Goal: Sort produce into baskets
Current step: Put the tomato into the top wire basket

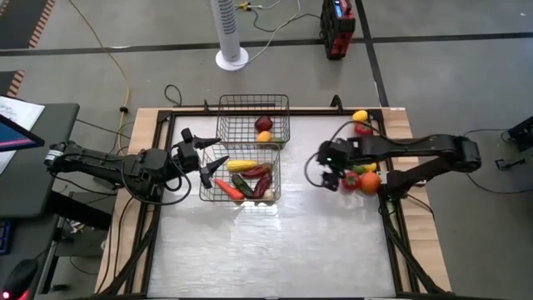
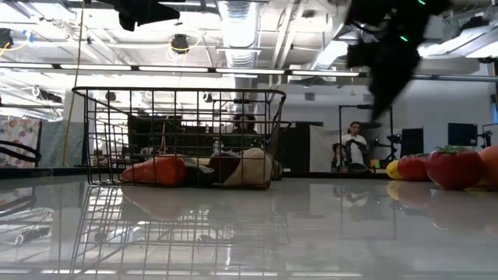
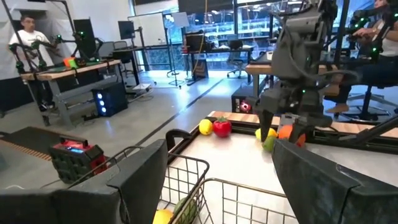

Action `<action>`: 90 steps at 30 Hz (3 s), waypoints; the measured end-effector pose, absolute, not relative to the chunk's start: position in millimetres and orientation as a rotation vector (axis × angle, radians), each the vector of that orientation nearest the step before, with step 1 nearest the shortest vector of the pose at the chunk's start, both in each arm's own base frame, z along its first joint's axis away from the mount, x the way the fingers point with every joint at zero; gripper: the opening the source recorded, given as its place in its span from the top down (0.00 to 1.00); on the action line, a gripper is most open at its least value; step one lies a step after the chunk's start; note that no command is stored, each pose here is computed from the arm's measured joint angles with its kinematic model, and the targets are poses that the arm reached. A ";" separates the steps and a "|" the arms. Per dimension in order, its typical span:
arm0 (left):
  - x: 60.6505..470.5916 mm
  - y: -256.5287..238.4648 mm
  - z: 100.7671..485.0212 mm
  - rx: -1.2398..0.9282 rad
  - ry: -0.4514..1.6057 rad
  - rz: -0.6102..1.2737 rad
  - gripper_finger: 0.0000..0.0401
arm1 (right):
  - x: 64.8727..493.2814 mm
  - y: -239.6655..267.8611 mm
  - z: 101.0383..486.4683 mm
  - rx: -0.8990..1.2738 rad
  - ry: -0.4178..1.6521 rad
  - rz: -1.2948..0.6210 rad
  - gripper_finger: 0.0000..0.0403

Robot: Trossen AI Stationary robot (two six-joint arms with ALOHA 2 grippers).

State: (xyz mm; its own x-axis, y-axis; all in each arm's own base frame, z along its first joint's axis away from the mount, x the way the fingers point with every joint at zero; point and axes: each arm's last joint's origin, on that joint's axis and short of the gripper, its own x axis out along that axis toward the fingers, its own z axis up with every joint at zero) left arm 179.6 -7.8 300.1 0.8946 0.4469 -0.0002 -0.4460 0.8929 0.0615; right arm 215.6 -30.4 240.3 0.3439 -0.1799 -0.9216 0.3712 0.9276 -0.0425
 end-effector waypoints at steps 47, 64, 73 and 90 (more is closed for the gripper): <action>179.6 -7.9 303.5 0.116 -0.003 0.458 0.30 | 183.2 -11.3 182.3 -0.018 1.711 -0.239 0.07; 179.6 -8.0 303.7 0.112 -0.005 0.458 0.30 | 199.8 -12.2 162.0 -0.053 1.858 -0.238 0.16; 178.2 -7.8 306.5 0.112 -0.013 0.458 0.30 | 232.5 -14.8 204.6 -0.057 1.686 -0.226 0.17; 170.7 -7.0 311.8 0.091 -0.046 0.452 0.30 | 315.0 -56.4 308.7 -0.294 0.824 -0.396 0.17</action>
